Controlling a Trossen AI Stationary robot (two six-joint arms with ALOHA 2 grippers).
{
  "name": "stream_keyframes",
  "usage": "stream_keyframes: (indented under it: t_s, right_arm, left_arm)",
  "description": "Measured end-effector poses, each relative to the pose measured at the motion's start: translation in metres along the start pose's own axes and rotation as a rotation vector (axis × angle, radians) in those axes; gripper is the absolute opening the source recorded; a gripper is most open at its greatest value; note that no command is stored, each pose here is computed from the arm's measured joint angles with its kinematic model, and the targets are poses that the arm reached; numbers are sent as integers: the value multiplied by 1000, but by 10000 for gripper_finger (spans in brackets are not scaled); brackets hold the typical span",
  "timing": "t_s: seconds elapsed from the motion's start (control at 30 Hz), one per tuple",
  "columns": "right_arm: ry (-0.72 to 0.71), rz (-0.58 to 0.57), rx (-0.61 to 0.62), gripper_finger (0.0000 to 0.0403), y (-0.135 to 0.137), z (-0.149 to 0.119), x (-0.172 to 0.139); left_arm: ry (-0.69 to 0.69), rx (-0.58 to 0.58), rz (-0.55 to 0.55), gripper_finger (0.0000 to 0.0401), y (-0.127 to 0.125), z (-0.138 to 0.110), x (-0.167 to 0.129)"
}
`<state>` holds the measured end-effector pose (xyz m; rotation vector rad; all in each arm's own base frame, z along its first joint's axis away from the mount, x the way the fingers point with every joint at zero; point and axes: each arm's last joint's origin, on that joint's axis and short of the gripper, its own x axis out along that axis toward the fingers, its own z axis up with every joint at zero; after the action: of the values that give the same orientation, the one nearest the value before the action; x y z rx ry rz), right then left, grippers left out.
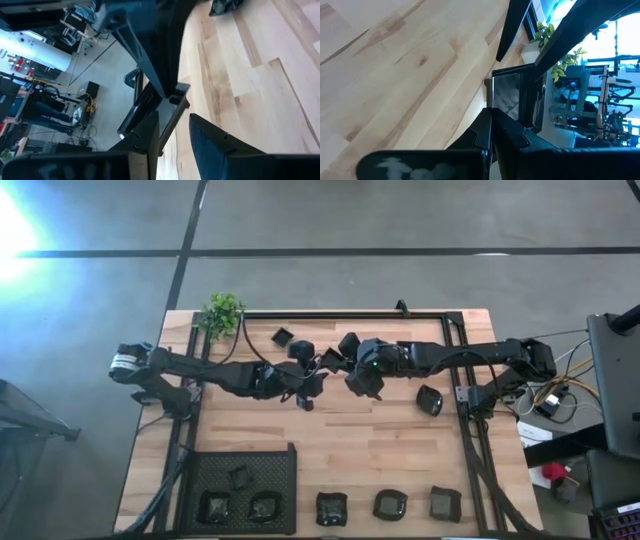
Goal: Pick & Place Mini shaped plates
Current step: Stack the square plate on top of the square plate on the shelf
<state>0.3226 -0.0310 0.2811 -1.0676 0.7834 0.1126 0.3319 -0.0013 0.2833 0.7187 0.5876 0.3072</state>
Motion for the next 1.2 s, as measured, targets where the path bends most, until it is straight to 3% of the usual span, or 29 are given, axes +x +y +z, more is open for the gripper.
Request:
stream_keyframes:
  t_s: [0.47,0.77,1.2]
  right_arm:
    - [3,-3,5,8,0,0,0]
    - [2,-5,4,8,0,0,0]
    - [1,-5,-4,8,0,0,0]
  left_arm:
    - [10,-21,5,86,3,-3,3]
    - [21,-5,-5,7,2,-4,3]
    - [15,1,-35,1,1,-5,3]
